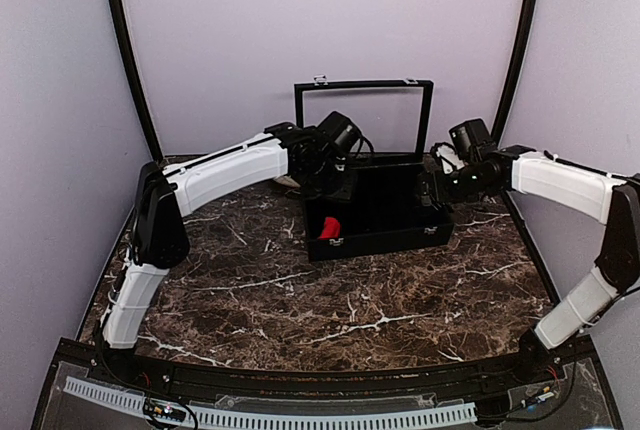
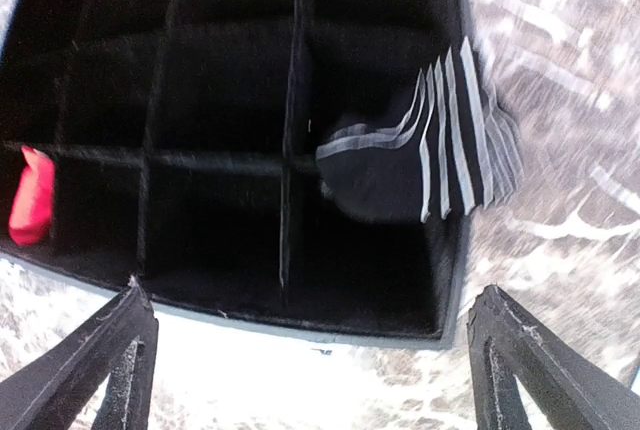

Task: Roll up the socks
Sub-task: Place the sock in the storage box, then pick up the sock from the storage box.

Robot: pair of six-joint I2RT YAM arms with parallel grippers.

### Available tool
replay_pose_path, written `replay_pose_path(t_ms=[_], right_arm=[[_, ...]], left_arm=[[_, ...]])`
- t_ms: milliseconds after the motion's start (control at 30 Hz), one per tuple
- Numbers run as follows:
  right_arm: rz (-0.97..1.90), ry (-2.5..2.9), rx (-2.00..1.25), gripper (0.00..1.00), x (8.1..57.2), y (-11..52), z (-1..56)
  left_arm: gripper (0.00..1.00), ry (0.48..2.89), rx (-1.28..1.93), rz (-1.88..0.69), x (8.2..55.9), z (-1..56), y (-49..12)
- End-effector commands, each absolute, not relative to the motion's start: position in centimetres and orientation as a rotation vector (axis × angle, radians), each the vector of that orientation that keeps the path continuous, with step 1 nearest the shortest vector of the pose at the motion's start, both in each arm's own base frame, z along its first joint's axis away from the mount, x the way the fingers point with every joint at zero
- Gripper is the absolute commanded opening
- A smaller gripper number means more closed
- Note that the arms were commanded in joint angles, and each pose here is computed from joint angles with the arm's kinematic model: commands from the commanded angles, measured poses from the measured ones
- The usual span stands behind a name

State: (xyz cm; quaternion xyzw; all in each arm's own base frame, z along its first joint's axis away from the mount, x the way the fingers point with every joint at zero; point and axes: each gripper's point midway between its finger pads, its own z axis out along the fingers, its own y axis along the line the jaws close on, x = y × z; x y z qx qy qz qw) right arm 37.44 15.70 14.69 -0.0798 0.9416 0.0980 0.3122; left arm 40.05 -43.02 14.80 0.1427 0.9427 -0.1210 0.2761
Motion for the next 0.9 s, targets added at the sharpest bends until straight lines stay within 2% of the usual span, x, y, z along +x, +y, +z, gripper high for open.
replay_pose_path(t_ms=[0, 167, 333, 400, 500, 600, 867], right_arm=[[0.223, 2.241, -0.236, 1.00, 39.9, 15.9, 22.4], [0.168, 1.947, -0.062, 1.00, 41.4, 13.6, 27.4], [0.135, 1.899, 0.127, 1.00, 43.2, 11.8, 27.1], [0.166, 1.960, 0.178, 0.91, 43.7, 11.4, 26.0], [0.298, 1.996, 0.357, 0.65, 43.4, 10.1, 24.5], [0.399, 2.041, 0.567, 0.53, 42.7, 8.7, 22.2], [0.538, 2.155, 0.909, 0.58, 41.1, 8.2, 16.4]], left_arm=[[0.51, 2.297, 0.475, -0.401, 39.0, 24.3, -44.0], [0.51, 2.098, 0.608, -0.375, 36.8, 28.1, -44.8], [0.51, 1.983, 0.584, -0.462, 34.9, 29.2, -43.2], [0.51, 1.953, 0.580, -0.486, 34.2, 29.9, -42.5], [0.51, 1.960, 0.596, -0.476, 33.6, 29.6, -41.9], [0.51, 1.962, 0.618, -0.473, 32.9, 29.2, -41.8], [0.52, 1.943, 0.685, -0.471, 31.3, 28.7, -42.7]])
